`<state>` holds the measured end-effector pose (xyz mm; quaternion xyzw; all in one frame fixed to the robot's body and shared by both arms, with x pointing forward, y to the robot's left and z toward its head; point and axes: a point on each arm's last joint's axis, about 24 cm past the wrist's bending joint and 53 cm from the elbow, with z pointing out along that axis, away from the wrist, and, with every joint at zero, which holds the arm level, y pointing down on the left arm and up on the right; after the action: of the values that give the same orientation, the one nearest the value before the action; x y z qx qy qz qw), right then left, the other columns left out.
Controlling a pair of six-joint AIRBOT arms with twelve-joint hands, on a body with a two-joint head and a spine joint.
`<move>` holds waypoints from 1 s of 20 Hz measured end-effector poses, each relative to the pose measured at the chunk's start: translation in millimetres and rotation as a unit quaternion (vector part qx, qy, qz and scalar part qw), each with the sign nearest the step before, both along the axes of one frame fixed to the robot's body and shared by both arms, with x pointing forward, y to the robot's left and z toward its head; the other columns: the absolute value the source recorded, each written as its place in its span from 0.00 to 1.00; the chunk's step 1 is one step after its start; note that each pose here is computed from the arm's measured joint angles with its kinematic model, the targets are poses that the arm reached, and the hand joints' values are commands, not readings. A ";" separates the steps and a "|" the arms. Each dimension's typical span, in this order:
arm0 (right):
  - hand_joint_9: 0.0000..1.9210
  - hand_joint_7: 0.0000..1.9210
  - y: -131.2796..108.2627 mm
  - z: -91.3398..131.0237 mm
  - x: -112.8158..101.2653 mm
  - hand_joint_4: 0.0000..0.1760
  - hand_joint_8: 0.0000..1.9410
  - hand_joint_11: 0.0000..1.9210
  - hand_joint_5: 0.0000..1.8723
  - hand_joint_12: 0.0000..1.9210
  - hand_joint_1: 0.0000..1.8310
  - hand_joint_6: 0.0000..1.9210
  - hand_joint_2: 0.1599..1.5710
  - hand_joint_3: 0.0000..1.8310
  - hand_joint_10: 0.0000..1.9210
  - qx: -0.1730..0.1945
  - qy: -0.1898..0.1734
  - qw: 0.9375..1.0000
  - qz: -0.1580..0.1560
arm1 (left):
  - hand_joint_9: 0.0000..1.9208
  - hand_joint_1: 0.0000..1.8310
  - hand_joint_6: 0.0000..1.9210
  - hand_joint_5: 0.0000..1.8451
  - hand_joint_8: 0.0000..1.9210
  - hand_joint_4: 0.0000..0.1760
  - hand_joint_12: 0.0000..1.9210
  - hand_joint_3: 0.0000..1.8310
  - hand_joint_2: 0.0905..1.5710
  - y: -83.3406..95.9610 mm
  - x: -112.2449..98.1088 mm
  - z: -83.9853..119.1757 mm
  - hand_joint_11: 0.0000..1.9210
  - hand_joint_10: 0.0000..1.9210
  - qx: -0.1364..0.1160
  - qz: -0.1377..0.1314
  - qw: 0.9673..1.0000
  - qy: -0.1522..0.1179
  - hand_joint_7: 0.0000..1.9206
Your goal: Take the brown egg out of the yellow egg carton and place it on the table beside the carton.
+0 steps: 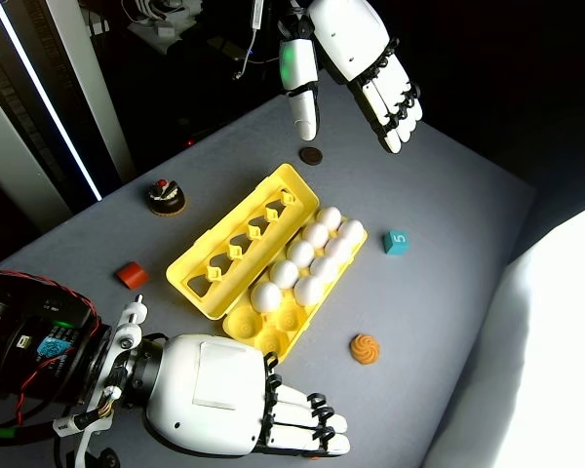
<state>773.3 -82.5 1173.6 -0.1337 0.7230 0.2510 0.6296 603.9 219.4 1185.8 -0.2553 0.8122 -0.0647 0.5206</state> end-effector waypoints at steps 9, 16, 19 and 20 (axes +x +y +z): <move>0.00 0.08 6.3 32.8 -19.8 0.72 0.00 0.00 0.51 0.00 0.45 0.00 0.45 0.00 0.00 0.005 -0.008 1.000 0.020 | 0.03 0.00 0.00 0.05 0.00 0.00 0.00 0.00 0.73 -0.2 0.0 0.0 0.00 0.00 0.000 0.000 1.000 0.000 0.03; 0.00 0.05 15.8 54.2 -57.7 0.81 0.00 0.00 0.50 0.00 0.43 0.00 0.46 0.00 0.00 0.002 -0.008 0.999 0.053 | 0.03 0.00 0.00 0.04 0.00 0.00 0.00 0.00 0.73 -0.1 0.0 0.0 0.00 0.00 0.000 0.000 1.000 0.000 0.04; 0.00 0.07 12.7 60.2 -72.2 0.94 0.00 0.00 0.51 0.00 0.44 0.00 0.44 0.00 0.00 0.025 0.008 0.998 0.054 | 0.02 0.00 0.00 0.05 0.00 0.00 0.00 0.00 0.73 -0.1 0.0 0.0 0.00 0.00 0.000 0.000 1.000 0.000 0.03; 0.00 0.02 9.2 60.3 -77.5 1.00 0.00 0.00 0.47 0.00 0.40 0.00 0.47 0.00 0.00 0.040 0.025 0.998 0.051 | 0.02 0.00 0.00 0.05 0.00 0.00 0.00 0.00 0.73 -0.1 0.0 0.0 0.00 0.00 0.000 0.000 1.000 0.000 0.03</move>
<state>695.9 -73.4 1233.9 -0.1388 0.7200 0.3150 0.6026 603.9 219.3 1185.8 -0.2552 0.8122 -0.0649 0.5205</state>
